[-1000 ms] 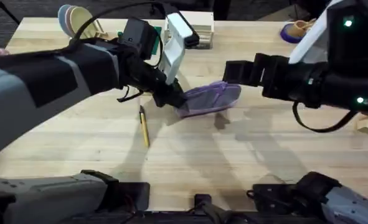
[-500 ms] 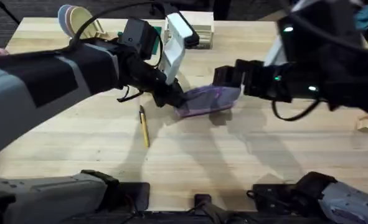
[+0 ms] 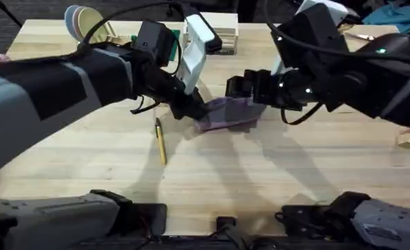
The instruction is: Unzip the bag, pick up the pens from the table one at a time and place them inside, then zip the bag closed.
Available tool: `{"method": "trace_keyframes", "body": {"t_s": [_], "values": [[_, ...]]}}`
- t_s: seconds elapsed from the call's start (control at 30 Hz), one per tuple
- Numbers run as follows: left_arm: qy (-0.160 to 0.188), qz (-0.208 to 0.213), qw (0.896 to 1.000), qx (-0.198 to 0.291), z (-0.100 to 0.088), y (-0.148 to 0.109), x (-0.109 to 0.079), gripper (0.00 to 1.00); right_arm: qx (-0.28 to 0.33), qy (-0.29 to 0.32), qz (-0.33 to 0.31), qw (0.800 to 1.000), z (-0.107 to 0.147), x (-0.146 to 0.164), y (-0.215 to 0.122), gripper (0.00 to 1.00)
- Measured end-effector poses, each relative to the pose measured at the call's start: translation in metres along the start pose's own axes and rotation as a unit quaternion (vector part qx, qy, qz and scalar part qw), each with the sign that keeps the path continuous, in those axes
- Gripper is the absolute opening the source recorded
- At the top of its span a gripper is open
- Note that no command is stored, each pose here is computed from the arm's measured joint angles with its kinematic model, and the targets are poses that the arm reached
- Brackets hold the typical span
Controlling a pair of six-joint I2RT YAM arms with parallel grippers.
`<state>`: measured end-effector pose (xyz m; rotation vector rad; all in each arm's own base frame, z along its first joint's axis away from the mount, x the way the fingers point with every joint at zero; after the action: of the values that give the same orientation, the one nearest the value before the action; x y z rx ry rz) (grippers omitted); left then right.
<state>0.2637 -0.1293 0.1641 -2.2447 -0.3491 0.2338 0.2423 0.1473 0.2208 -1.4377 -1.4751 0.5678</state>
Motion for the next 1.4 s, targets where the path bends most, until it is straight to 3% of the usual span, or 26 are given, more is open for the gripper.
{"method": "trace_keyframes", "body": {"t_s": [0.27,0.33,0.77,1.0,1.13,1.4], "values": [[0.0,0.0,1.0,0.0,0.0,0.0,0.0,0.051,0.012,0.024,0.013,1.0,0.001,0.001,0.014,0.996],[0.0,0.0,1.0,0.0,0.0,0.0,0.0,0.051,0.014,0.031,0.015,0.999,0.002,0.001,0.016,0.955],[0.0,0.0,1.0,0.0,0.0,0.0,0.0,0.051,0.019,0.052,0.024,0.998,0.003,0.0,0.022,0.341],[0.0,0.0,1.0,0.0,0.0,0.0,0.0,0.052,0.021,0.064,0.026,0.997,0.003,0.002,0.026,0.11],[0.0,0.0,1.0,0.0,0.0,0.0,0.0,0.053,0.021,0.065,0.026,0.997,0.003,0.002,0.026,0.041],[0.0,0.0,1.0,0.0,0.0,0.0,0.0,0.053,0.025,0.067,0.024,0.997,0.004,0.002,0.026,0.032]]}}
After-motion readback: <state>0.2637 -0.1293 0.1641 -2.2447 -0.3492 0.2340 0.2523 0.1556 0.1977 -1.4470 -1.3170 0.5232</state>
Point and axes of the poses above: each hand's point on the last joint's axis, 136 mm out from that joint toward the fingers, its own y axis out along the fingers, its own x axis along the line the jaws close on, z = x × y, the point moved 9 cm from there along -y, back along the fingers, and after that the axes turned 7 degrees about y, right-handed, at the moved point
